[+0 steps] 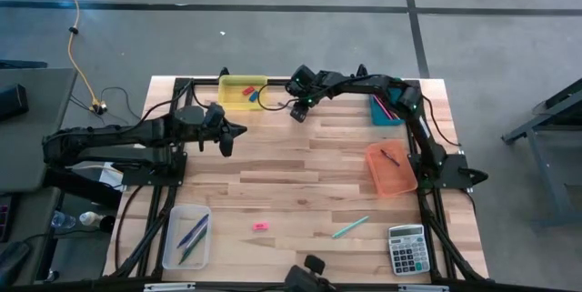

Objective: Sort crayons/erasers/pens/pencils in bins
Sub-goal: Put the gray crayon into the orange bin

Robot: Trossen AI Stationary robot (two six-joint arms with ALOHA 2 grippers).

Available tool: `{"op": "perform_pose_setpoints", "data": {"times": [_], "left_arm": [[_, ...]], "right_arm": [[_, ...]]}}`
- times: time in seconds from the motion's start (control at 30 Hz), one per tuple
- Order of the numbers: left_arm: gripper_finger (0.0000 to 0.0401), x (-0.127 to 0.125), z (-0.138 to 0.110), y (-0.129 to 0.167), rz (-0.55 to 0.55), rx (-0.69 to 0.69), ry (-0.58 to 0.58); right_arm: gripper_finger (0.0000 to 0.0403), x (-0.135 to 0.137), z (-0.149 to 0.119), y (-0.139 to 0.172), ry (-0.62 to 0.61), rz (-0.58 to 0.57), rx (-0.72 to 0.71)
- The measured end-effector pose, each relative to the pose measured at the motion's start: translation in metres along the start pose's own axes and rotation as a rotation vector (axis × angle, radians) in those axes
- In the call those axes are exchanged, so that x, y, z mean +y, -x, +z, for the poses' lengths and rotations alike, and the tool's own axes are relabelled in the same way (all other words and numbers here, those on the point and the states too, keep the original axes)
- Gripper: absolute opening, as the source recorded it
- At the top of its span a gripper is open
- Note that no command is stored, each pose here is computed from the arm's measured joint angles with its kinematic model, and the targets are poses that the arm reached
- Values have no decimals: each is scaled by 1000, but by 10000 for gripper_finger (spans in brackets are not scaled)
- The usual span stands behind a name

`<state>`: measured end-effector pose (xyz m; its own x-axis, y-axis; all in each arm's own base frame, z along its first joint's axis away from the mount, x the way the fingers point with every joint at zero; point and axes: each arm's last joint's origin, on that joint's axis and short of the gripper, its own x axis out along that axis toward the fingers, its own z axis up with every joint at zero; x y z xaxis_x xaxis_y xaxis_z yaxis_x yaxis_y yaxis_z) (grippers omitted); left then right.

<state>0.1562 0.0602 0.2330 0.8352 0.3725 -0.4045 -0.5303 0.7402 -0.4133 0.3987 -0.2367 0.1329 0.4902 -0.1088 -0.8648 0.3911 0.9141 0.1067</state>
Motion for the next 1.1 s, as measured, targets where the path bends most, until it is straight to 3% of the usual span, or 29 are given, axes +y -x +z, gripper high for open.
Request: {"op": "perform_pose_setpoints", "data": {"times": [0.1,0.7,1.1], "left_arm": [[0,0,0,0,1,0,0],[0,0,0,0,7,-4,0],[0,0,0,0,8,-4,0]], "right_arm": [[96,1,-1,0,1,-1,9],[72,3,-9,2,7,-12,106],[71,4,-7,1,176,-31,87]]}}
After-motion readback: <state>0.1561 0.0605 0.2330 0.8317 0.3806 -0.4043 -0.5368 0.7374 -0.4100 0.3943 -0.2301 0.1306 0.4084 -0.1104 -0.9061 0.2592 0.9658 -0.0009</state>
